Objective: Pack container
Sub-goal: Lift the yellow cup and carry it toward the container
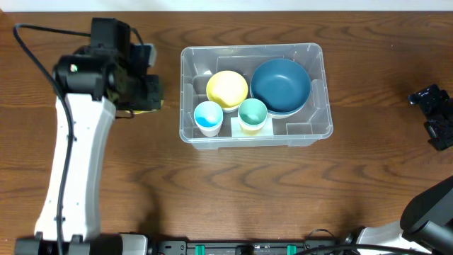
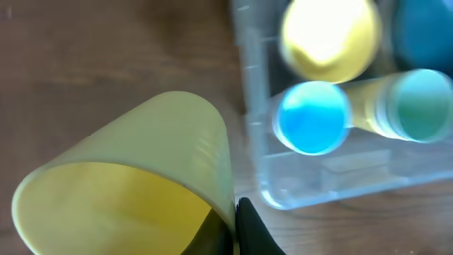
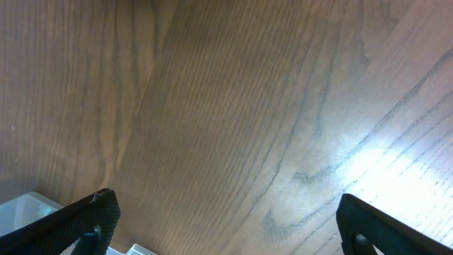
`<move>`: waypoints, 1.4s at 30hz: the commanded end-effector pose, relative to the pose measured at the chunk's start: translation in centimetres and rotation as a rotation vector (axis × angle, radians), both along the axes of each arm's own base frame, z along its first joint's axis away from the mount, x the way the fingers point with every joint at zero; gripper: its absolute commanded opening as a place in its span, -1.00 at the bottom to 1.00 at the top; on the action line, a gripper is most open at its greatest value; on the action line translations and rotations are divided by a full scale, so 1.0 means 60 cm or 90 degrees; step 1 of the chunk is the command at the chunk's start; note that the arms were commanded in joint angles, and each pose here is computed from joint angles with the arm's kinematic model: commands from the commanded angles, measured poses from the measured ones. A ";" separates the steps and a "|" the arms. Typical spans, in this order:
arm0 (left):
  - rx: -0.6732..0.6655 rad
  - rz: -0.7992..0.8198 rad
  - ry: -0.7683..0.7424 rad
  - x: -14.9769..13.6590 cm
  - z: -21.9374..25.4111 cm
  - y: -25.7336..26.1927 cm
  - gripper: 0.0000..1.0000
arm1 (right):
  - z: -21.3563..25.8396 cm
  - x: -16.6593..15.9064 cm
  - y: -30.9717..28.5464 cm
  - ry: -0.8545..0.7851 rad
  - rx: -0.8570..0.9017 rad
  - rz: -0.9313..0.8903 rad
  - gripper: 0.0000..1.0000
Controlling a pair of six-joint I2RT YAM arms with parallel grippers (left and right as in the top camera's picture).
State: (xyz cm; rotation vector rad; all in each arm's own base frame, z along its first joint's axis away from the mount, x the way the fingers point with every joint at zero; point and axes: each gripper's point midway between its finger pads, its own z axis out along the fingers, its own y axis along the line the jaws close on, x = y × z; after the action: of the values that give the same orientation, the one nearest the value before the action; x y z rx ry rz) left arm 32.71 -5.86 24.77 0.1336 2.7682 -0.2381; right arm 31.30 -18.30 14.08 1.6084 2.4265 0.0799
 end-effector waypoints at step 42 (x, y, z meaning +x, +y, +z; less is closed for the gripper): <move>0.096 -0.273 0.077 -0.001 -0.114 -0.182 -0.88 | 0.000 -0.001 -0.005 0.000 0.001 -0.013 0.99</move>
State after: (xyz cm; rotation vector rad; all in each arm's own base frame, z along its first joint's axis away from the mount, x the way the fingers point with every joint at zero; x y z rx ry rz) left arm 32.48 -16.75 17.74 0.7531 2.8568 -0.1603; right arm 31.30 -18.30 14.08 1.6084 2.4265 0.0799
